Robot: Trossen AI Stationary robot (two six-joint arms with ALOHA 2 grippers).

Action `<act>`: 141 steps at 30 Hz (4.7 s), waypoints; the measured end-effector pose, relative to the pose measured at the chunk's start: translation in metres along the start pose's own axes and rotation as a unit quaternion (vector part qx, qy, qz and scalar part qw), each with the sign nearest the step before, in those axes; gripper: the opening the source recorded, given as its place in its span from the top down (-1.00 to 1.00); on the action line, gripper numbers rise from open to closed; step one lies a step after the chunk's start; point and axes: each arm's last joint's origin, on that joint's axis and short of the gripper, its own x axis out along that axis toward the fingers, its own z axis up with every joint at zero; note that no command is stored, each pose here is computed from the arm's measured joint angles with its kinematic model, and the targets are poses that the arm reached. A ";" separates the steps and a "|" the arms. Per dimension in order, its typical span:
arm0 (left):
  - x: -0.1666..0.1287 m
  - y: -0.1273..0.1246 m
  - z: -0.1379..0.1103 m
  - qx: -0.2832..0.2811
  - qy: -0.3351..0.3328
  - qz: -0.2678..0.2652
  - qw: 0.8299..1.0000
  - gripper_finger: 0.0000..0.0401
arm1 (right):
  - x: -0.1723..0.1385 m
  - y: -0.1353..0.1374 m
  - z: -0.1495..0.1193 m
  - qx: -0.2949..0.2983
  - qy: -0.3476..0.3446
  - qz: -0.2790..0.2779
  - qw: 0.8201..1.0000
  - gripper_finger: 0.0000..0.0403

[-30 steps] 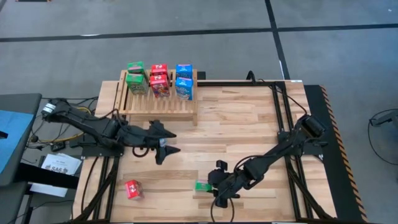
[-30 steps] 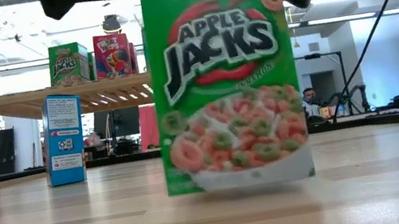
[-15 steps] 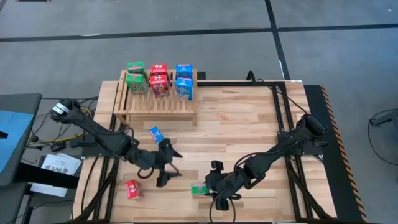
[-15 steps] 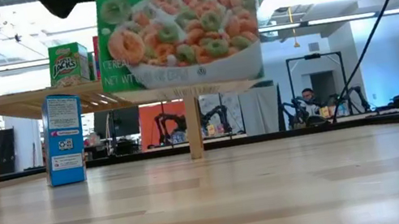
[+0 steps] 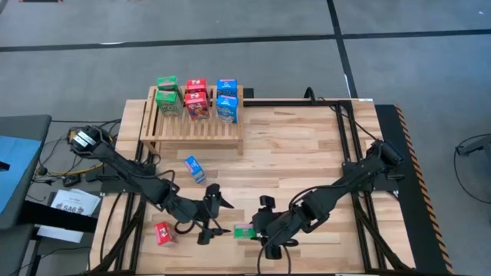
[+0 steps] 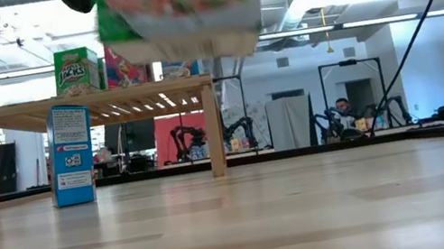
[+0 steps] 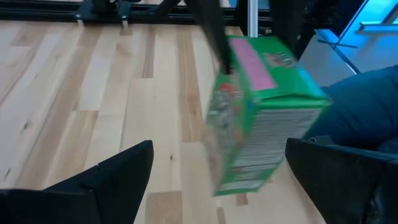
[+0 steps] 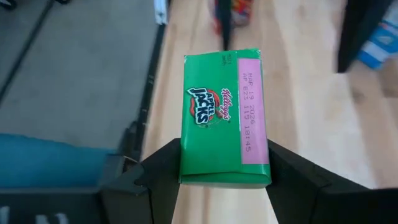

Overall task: Stack cereal on shelf
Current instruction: Put the green cereal box on the shelf aligned with the other green cereal box

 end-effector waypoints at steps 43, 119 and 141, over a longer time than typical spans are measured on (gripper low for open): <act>0.000 -0.002 0.016 0.025 -0.083 0.007 0.996 -0.27 | -0.011 -0.009 0.025 0.000 -0.038 -0.040 0.998 -0.13; -0.155 0.080 0.016 -0.045 -0.162 0.301 0.939 0.09 | -0.212 0.032 -0.002 -0.121 -0.106 0.096 0.982 -0.42; -0.222 0.126 -0.027 -0.082 -0.195 0.471 0.857 0.09 | -0.214 0.035 -0.007 -0.132 -0.099 0.091 0.982 -0.42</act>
